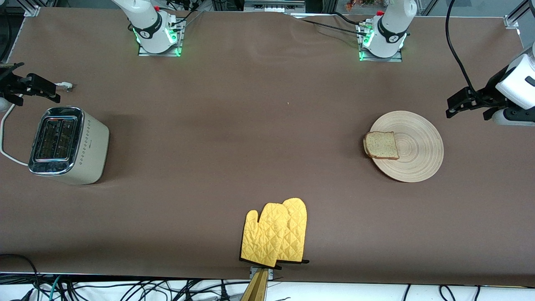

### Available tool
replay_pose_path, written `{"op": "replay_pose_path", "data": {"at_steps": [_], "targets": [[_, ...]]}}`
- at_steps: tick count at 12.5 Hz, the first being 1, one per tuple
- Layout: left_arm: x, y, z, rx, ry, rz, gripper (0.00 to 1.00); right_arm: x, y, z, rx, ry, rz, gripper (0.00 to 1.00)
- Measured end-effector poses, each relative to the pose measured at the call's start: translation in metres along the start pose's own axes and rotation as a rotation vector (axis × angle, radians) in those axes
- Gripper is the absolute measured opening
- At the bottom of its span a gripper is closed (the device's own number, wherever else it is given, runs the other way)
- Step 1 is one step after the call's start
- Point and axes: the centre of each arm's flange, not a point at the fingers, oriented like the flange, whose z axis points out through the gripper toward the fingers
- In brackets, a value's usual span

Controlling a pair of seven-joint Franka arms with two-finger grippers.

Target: Move plate and put bread in toaster

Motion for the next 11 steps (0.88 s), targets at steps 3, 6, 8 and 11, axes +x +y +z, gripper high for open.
{"op": "replay_pose_path", "data": {"at_steps": [3, 6, 8, 11], "targets": [[-0.0001, 0.0034, 0.0000, 0.000, 0.000, 0.006, 1.00, 0.0000, 0.0000, 0.0001, 0.000, 0.000, 0.000, 1.00], [-0.0001, 0.0044, 0.0000, 0.000, 0.000, 0.008, 1.00, 0.0000, 0.0000, 0.0001, 0.000, 0.000, 0.000, 1.00], [-0.0001, 0.0044, 0.0000, 0.000, 0.000, 0.008, 1.00, 0.0000, 0.0000, 0.0002, 0.000, -0.001, 0.000, 1.00], [-0.0001, 0.0042, 0.0000, 0.000, 0.000, 0.007, 1.00, 0.0000, 0.0000, 0.0003, 0.000, -0.001, 0.000, 1.00]]}}
